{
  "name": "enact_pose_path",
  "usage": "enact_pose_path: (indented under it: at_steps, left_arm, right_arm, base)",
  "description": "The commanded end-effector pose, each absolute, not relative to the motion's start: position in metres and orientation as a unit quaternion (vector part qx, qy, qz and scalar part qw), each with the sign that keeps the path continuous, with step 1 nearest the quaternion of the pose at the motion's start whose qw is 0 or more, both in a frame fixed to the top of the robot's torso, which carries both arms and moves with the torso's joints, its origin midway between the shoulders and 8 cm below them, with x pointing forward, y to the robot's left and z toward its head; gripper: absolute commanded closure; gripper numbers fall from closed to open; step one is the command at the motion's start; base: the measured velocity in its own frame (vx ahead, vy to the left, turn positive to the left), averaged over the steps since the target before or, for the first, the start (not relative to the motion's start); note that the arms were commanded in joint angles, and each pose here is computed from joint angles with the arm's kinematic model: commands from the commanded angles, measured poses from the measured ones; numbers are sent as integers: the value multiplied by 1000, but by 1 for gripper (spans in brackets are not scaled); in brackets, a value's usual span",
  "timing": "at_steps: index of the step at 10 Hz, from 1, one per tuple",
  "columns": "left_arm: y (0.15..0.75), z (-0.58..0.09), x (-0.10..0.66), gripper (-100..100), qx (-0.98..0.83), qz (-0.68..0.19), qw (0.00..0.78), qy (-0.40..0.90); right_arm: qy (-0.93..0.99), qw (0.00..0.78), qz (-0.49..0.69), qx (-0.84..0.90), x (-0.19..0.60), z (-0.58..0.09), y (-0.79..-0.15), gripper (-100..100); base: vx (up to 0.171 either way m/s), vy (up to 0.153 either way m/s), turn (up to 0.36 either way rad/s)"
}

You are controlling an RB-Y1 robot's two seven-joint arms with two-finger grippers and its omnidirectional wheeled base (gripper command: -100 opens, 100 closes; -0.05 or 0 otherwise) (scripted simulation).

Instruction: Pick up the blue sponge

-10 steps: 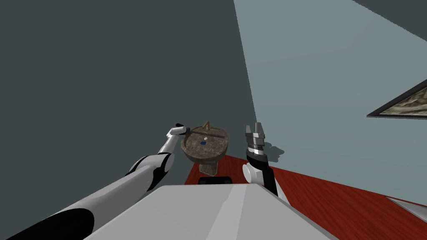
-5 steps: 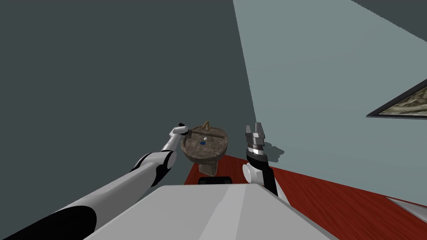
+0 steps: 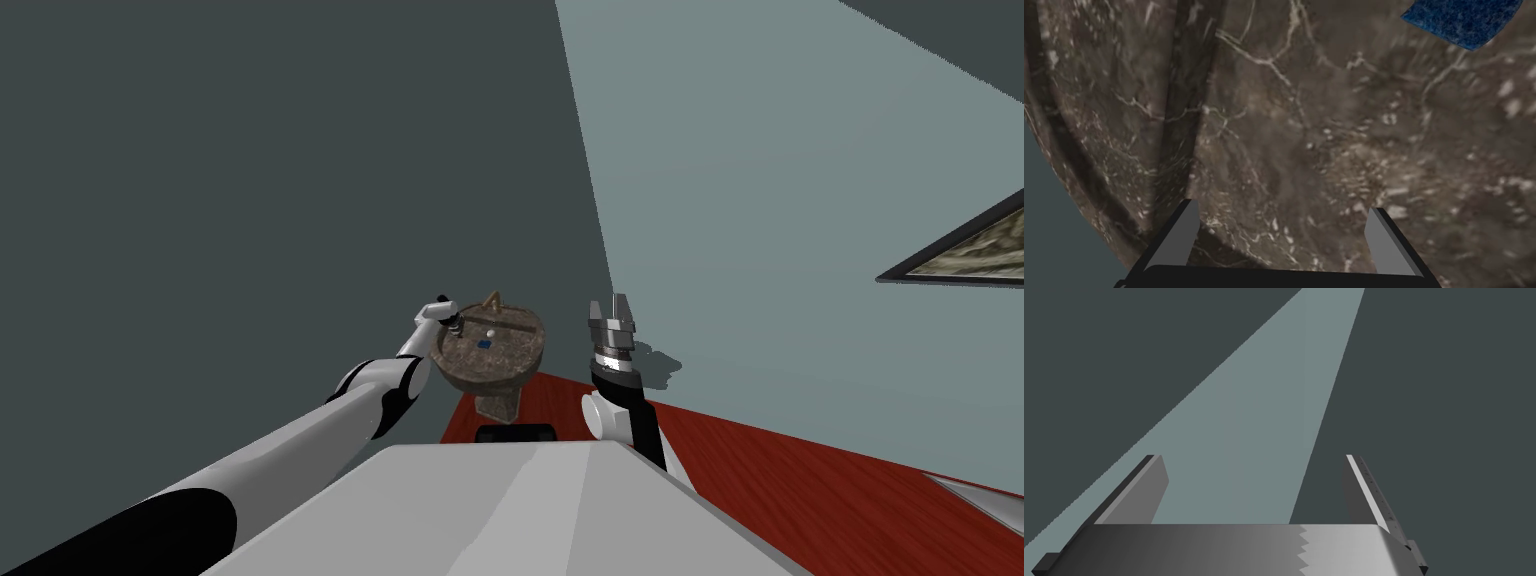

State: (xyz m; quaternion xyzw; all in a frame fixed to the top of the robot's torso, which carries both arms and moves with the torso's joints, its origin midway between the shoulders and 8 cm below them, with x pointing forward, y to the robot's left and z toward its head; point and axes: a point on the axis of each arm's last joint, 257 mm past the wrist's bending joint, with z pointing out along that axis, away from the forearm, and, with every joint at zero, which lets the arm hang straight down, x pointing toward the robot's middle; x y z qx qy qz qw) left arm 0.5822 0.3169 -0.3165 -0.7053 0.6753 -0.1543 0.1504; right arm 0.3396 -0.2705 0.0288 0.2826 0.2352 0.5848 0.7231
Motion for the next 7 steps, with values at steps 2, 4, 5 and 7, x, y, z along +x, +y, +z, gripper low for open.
enact_pose_path:
  at_steps: [2,4,5,7]
  left_arm:
    - [300,-329,568,-100,-700,-129,118,692]
    - [287,-336,556,-100,-694,-111,93,706]
    - [287,-336,556,-100,-694,-111,93,706]
    - [263,-348,534,-100,-679,-79,52,728]
  right_arm:
    - [235,723,585,283,340,29,-271,0]
    - [235,723,585,283,340,29,-271,0]
    - [235,723,585,283,340,29,-271,0]
    - [235,723,585,283,340,29,-271,0]
  base:
    - [11,-30,-2]
    - [17,-35,-2]
    - [7,-12,0]
    - [18,-37,-9]
